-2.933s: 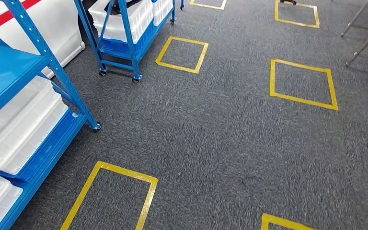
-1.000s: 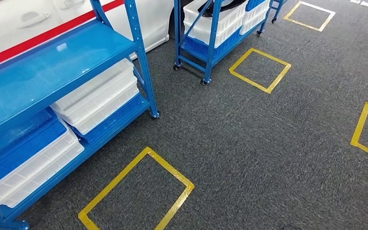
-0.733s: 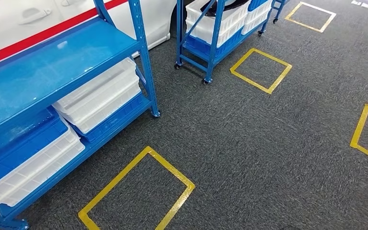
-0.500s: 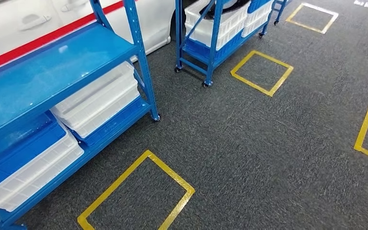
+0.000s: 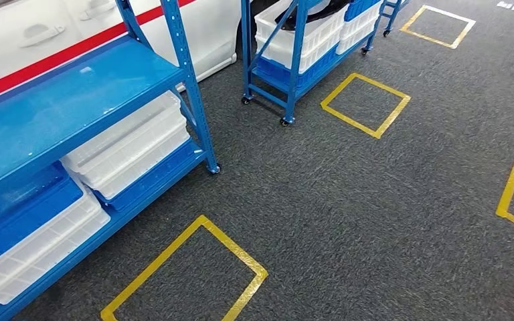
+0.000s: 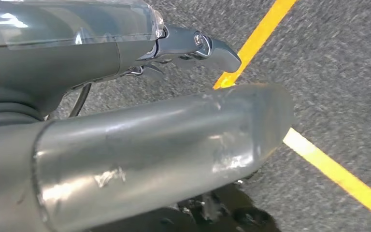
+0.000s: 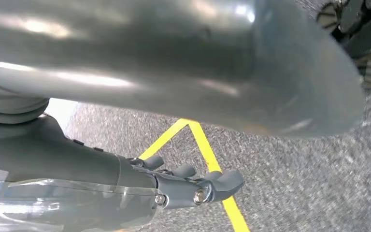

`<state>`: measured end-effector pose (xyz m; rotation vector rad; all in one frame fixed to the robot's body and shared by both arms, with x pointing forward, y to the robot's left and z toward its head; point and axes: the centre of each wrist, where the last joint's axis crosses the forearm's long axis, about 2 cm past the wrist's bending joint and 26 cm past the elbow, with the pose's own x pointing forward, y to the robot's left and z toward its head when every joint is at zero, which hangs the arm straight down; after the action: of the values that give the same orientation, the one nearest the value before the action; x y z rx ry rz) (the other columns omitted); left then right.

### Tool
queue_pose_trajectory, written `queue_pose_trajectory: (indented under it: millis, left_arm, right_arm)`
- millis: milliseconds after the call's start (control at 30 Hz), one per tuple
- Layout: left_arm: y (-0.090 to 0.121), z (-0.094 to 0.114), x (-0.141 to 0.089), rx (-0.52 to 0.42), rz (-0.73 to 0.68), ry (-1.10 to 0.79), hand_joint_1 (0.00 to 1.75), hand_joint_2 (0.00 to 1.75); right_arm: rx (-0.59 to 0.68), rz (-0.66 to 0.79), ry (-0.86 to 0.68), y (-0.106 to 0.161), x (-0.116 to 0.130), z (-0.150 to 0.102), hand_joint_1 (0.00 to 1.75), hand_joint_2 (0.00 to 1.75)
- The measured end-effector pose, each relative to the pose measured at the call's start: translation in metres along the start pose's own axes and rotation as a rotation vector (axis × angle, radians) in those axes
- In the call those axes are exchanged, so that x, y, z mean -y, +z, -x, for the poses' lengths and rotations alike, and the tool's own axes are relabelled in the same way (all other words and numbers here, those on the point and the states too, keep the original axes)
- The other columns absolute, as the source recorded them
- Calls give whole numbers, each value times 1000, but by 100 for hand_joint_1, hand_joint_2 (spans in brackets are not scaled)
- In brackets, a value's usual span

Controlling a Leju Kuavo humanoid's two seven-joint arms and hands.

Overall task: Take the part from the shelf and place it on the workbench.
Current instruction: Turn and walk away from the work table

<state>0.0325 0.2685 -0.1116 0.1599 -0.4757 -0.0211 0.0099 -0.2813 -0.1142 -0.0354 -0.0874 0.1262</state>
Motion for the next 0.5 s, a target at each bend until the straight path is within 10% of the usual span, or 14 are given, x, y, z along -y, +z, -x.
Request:
queue_pose_trajectory:
  millis: [500]
  left_arm:
    - [0,1,0,3,1,-5,0,0]
  right_arm:
    - [-6,-11,23,0,-5,-1,0,0]
